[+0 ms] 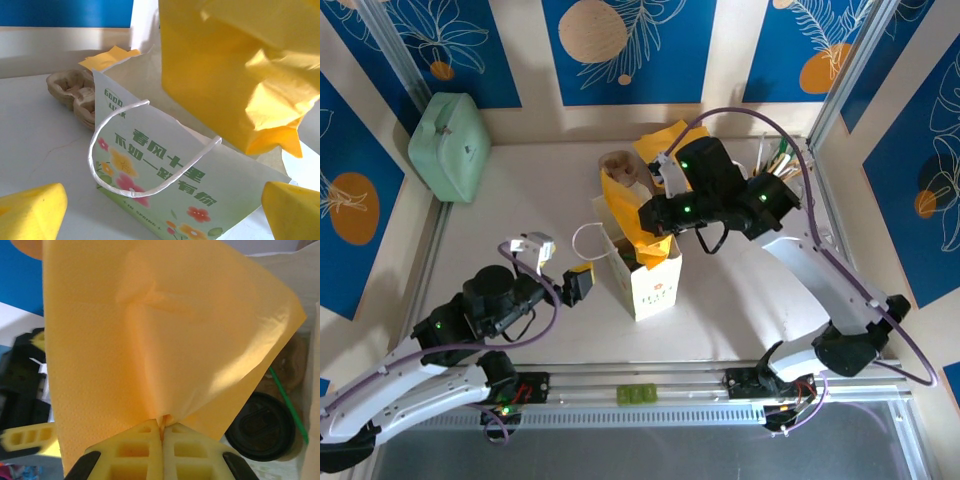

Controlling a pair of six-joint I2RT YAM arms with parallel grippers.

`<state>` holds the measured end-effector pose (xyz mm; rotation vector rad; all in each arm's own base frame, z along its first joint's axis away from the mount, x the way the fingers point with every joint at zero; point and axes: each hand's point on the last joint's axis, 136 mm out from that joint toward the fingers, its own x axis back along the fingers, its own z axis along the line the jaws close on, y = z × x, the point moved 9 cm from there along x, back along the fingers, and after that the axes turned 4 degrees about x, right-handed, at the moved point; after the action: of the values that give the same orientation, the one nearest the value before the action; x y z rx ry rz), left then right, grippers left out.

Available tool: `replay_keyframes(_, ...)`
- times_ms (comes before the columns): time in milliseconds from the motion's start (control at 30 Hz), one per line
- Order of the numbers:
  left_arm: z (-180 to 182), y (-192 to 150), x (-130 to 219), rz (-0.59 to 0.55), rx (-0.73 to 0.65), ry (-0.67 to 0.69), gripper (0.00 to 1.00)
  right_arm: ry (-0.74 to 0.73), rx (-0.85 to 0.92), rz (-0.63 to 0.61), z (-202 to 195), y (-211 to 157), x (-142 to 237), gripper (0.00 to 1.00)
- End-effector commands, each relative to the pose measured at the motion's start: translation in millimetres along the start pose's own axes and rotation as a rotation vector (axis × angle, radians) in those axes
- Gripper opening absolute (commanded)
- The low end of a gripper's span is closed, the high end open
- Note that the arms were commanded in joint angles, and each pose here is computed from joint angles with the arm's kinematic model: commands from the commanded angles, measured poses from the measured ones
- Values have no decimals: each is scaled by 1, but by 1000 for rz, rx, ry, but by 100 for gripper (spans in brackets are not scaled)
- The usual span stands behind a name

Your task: Pack the takeout coffee

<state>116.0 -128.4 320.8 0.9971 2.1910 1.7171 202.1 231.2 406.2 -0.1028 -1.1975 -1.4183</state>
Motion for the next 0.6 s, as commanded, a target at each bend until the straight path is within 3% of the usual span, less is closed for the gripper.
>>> replay_keyframes(0, -1, 0, 1, -20, 19, -11, 99, -100, 68, 60, -2, -2, -6, 0)
replay_keyframes(567, 1, -2, 2, -22, 15, -5, 99, -248, 100, 178, -18, -22, -51, 0)
